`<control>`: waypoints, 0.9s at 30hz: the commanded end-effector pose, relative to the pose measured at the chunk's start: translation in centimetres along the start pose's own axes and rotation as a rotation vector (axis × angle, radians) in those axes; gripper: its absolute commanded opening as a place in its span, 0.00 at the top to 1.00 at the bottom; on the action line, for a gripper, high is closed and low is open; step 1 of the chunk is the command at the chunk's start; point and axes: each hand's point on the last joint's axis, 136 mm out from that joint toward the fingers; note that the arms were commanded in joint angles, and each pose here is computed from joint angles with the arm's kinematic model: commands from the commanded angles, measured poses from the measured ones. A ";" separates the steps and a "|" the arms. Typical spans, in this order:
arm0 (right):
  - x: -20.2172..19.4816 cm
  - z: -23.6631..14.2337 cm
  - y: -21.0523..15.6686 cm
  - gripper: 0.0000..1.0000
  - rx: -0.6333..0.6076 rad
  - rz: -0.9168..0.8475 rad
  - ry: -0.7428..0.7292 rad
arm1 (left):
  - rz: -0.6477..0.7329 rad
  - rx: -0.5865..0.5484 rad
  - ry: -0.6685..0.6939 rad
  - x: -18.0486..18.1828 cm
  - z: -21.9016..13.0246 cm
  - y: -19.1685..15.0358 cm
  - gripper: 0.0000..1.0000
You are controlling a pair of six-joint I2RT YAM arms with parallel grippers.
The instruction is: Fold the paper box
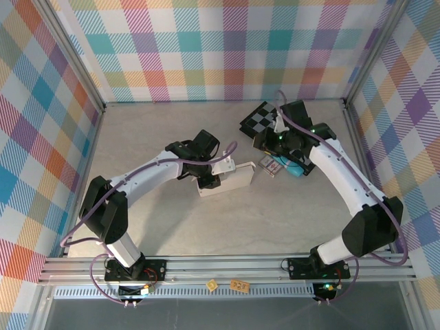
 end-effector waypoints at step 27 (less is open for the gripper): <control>-2.8 4.4 -2.9 0.69 0.250 -0.663 -0.020 | -0.019 0.009 -0.071 -0.1 0.5 -0.7 0.69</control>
Point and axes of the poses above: each hand's point on the last joint's axis, 136 mm out from that joint toward the fingers, its own z axis out along the fingers, its own x axis along the line the jaws close on, y = z × x, and after that the axes turned 8 degrees about z, right-handed
